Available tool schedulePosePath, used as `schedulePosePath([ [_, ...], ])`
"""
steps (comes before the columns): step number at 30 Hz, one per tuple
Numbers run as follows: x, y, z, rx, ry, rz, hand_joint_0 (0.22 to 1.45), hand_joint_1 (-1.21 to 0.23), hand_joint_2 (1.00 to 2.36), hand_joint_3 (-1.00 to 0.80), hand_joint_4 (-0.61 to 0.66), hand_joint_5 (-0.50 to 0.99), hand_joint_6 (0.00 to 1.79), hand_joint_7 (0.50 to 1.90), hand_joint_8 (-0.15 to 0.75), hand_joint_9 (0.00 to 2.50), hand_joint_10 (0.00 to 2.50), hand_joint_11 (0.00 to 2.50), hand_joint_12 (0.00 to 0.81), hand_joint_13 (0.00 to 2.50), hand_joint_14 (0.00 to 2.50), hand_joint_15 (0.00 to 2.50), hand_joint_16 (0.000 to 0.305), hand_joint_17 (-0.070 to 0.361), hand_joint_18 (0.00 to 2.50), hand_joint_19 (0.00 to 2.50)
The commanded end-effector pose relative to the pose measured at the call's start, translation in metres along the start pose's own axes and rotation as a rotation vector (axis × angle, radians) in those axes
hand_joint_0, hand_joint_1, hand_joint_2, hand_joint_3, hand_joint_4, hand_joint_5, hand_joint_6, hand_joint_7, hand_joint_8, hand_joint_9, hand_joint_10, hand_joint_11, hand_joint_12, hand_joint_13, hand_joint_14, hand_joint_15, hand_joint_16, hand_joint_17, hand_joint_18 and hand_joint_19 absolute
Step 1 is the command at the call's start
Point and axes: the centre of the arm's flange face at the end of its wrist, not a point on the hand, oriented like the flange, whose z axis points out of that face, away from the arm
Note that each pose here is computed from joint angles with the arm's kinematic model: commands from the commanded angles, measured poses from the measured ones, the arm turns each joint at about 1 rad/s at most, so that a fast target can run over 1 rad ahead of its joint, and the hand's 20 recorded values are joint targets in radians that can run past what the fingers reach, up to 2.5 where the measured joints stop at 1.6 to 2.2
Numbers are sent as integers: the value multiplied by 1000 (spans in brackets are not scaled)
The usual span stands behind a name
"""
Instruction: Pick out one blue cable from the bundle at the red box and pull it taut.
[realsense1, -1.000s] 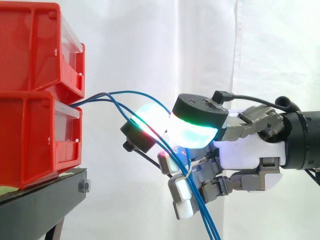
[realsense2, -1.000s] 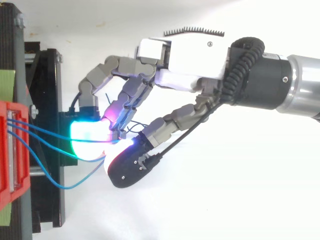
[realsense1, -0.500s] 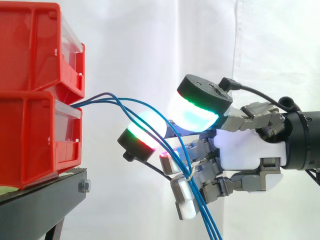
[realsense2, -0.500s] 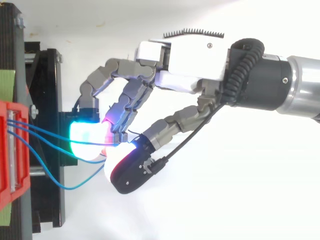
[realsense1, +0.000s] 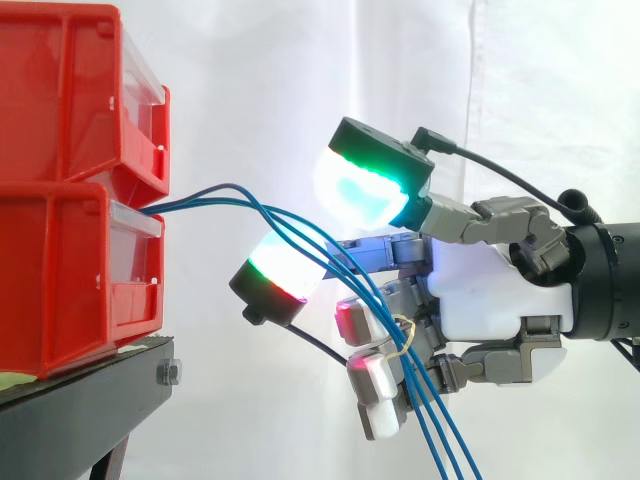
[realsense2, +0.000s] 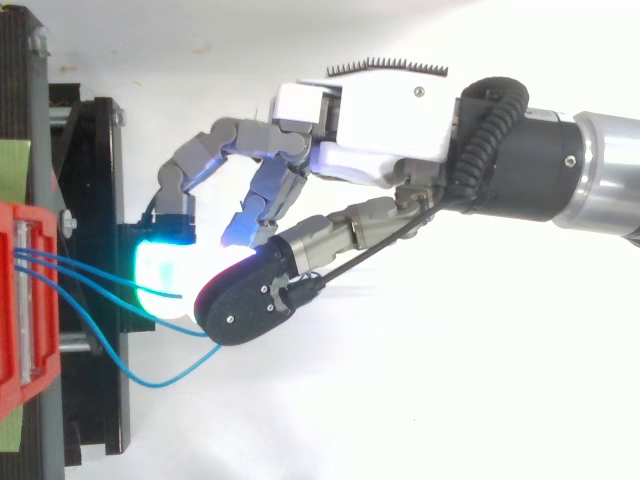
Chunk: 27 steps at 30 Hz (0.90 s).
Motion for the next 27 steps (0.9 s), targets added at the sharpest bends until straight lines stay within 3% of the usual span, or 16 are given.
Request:
schedulePosePath([
  [1,0,0,0,-1,0,0,582,-539,1000,-500,-27,-128,820,871,240,1234,21,682,352,1136,23,605,44,99,901,625],
  [11,1,0,0,0,2,0,630,-614,1001,-481,-43,-130,835,899,242,1236,22,700,351,1143,22,615,44,100,910,637],
  [27,3,-1,-1,12,9,7,571,-722,1000,-500,47,-154,855,838,263,1178,19,695,366,1142,22,625,50,113,929,649],
])
